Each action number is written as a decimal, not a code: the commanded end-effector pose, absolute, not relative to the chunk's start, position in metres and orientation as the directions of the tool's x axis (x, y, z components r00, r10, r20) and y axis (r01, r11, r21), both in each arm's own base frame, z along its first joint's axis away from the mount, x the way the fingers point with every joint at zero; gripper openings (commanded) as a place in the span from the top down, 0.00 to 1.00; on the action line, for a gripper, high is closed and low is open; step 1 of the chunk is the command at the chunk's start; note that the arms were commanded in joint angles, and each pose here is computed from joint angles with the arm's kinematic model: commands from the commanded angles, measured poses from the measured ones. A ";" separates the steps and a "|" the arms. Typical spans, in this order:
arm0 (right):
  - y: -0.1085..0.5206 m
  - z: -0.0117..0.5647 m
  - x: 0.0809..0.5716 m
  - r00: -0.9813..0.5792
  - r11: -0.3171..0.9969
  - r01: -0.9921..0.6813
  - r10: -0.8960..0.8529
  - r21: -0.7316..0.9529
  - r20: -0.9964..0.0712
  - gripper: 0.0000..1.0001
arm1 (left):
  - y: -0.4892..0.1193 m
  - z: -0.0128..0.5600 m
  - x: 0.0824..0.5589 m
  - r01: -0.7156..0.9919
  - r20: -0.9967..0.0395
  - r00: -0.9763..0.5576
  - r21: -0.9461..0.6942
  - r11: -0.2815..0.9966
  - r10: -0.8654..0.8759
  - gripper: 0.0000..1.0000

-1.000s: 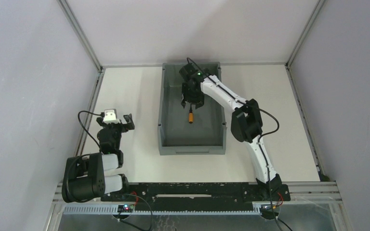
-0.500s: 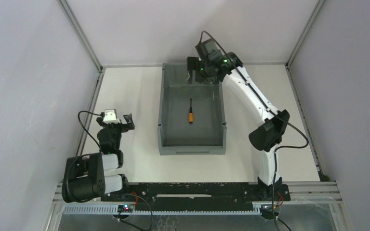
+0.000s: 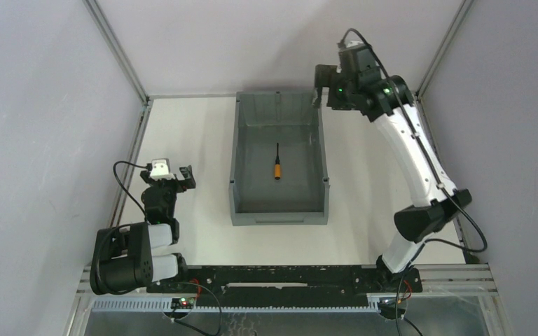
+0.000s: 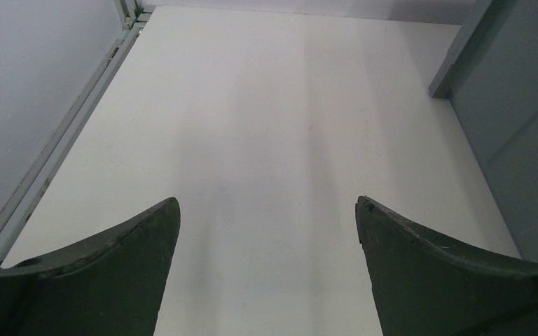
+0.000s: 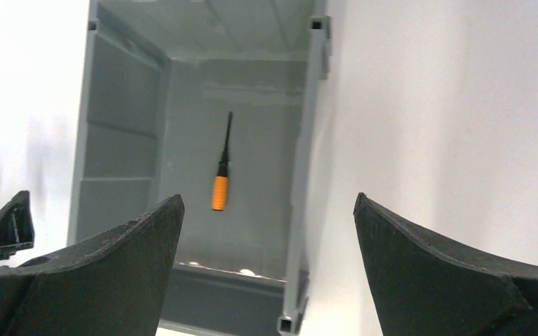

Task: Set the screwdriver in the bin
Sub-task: Reset both arms

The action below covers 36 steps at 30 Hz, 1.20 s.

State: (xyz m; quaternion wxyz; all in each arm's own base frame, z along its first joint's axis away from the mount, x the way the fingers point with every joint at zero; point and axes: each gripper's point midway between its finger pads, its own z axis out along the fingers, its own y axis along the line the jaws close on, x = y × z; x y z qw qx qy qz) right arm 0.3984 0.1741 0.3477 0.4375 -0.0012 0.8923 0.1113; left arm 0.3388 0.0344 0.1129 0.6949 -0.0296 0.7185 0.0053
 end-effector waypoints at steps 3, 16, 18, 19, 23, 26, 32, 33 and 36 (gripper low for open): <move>0.110 0.375 0.381 -0.509 0.989 -0.027 0.112 0.146 -0.853 0.00 | 0.034 0.139 0.349 -0.045 -0.999 0.042 -0.032 0.998 -0.030 0.00; 0.024 0.343 0.320 -0.447 0.986 0.119 0.156 0.114 -0.881 0.00 | 0.034 0.140 0.350 -0.045 -0.999 0.043 -0.032 0.998 -0.030 0.00; 0.016 0.337 0.307 -0.428 0.984 0.132 0.162 0.116 -0.889 0.00 | 0.034 0.139 0.349 -0.045 -0.999 0.042 -0.032 0.998 -0.030 0.00; 0.014 0.330 0.303 -0.432 0.984 0.138 0.166 0.117 -0.887 0.00 | 0.034 0.139 0.349 -0.044 -0.999 0.042 -0.031 0.999 -0.029 0.00; 0.008 0.300 0.285 -0.448 0.979 0.165 0.180 0.117 -0.875 0.00 | 0.034 0.139 0.349 -0.045 -0.999 0.043 -0.032 0.998 -0.030 0.00; 0.006 0.285 0.276 -0.445 0.975 0.184 0.199 0.129 -0.873 0.00 | 0.034 0.140 0.350 -0.045 -0.999 0.044 -0.031 0.998 -0.029 0.00; 0.002 0.257 0.259 -0.453 0.961 0.229 0.248 0.157 -0.856 0.00 | 0.034 0.140 0.350 -0.044 -0.999 0.044 -0.031 0.999 -0.029 0.00; 0.002 0.255 0.256 -0.450 0.959 0.232 0.255 0.164 -0.856 0.00 | 0.034 0.140 0.350 -0.045 -0.999 0.044 -0.032 0.998 -0.030 0.00; 0.001 0.252 0.248 -0.427 0.951 0.248 0.280 0.187 -0.860 0.00 | 0.035 0.139 0.349 -0.045 -0.999 0.043 -0.032 0.998 -0.030 0.00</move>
